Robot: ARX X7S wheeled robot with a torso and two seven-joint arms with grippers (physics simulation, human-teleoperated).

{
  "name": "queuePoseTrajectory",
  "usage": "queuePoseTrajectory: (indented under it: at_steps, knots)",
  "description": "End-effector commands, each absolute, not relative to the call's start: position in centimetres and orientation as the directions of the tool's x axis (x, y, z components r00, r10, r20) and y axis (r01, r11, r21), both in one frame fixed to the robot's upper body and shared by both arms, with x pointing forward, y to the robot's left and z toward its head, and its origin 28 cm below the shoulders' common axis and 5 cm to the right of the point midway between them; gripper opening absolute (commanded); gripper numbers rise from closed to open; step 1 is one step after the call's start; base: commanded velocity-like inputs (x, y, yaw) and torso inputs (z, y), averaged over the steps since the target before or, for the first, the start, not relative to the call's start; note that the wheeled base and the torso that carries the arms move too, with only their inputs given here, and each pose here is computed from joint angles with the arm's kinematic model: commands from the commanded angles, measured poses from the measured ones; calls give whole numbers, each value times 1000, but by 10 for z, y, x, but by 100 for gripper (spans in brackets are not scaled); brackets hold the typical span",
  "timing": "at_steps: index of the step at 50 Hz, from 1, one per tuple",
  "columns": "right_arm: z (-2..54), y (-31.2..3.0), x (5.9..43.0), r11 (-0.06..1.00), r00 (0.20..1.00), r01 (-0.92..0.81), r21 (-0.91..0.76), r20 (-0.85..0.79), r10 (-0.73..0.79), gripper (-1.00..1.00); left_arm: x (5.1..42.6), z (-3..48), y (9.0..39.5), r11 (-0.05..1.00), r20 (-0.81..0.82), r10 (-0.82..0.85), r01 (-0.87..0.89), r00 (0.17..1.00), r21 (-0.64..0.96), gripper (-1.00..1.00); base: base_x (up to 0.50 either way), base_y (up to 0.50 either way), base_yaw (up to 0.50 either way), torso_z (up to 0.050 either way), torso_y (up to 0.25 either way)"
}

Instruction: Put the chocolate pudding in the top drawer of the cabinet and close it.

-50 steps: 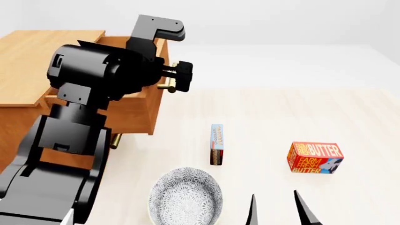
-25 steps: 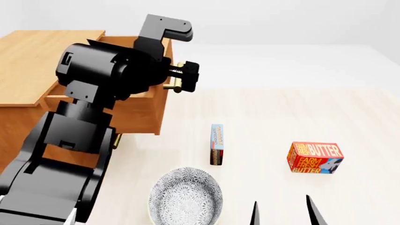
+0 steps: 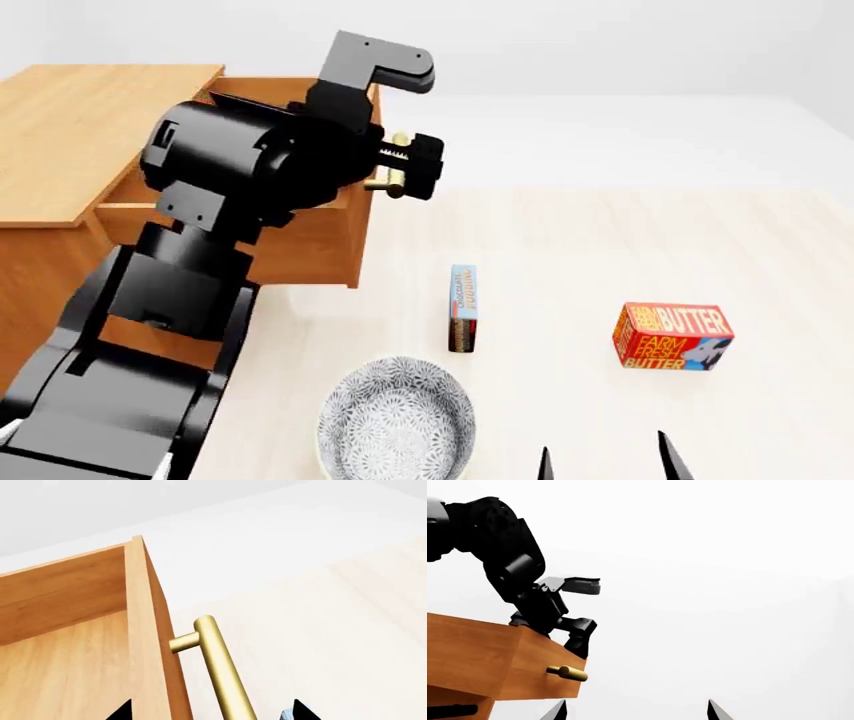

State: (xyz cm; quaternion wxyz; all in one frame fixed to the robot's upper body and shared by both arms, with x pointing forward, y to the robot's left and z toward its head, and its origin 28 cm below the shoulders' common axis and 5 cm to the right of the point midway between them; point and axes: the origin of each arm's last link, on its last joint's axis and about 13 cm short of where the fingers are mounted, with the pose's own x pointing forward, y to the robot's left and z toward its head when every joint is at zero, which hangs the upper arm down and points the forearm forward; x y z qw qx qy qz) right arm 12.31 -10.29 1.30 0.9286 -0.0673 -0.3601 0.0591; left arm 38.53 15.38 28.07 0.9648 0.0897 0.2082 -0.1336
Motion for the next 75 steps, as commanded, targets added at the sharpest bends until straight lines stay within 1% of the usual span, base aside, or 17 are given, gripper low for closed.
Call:
queuePoseTrajectory:
  at_steps: [1, 7, 17, 25, 32, 40, 46, 51, 53, 57, 65, 69, 75]
  knots:
    - [12, -102, 125, 983, 732, -66, -173, 660, 165, 100, 367, 269, 115, 846, -455, -494, 530, 741, -56, 100, 0, 0, 0, 0, 0]
    - [10, -103, 122, 982, 736, -70, -174, 656, 169, 100, 361, 281, 113, 841, -407, -510, 539, 758, -49, 100, 0, 0, 0, 0, 0]
    - [8, -103, 120, 982, 736, -74, -176, 655, 173, 100, 349, 316, 127, 886, -255, -428, 458, 867, 68, 100, 0, 0, 0, 0, 1]
    - [8, -101, 123, 980, 735, -81, -181, 653, 181, 100, 332, 348, 133, 899, -124, -408, 422, 904, 118, 100, 0, 0, 0, 0, 1]
    - [9, -101, 124, 980, 736, -81, -182, 652, 182, 100, 318, 360, 133, 896, -57, -417, 421, 907, 139, 100, 0, 0, 0, 0, 0]
    - [10, -100, 125, 979, 737, -85, -183, 650, 185, 100, 318, 354, 127, 883, -39, -445, 446, 894, 149, 100, 0, 0, 0, 0, 0]
    - [10, -100, 125, 980, 736, -81, -183, 652, 182, 100, 321, 343, 117, 856, -50, -495, 496, 868, 143, 100, 0, 0, 0, 0, 0]
    - [11, -101, 126, 981, 734, -69, -182, 656, 173, 100, 310, 330, 100, 827, -62, -540, 543, 839, 145, 100, 0, 0, 0, 0, 0]
    - [11, -103, 124, 982, 731, -32, -184, 666, 148, 100, 308, 326, 95, 818, -67, -553, 556, 830, 146, 100, 0, 0, 0, 0, 0]
    - [17, -111, 126, 973, 723, 133, -190, 689, 36, 100, 306, 319, 89, 804, -77, -570, 575, 818, 151, 100, 0, 0, 0, 0, 0]
    - [20, -127, 118, 898, 697, 364, -246, 712, -87, 100, 308, 317, 84, 805, -82, -569, 574, 818, 149, 100, 0, 0, 0, 0, 0]
    - [18, -133, 117, 861, 703, 428, -273, 700, -127, 100, 311, 315, 82, 809, -86, -563, 570, 822, 144, 100, 0, 0, 0, 0, 0]
    - [13, -140, 115, 823, 722, 479, -305, 670, -172, 100, 316, 312, 76, 810, -94, -563, 571, 821, 134, 100, 0, 0, 0, 0, 0]
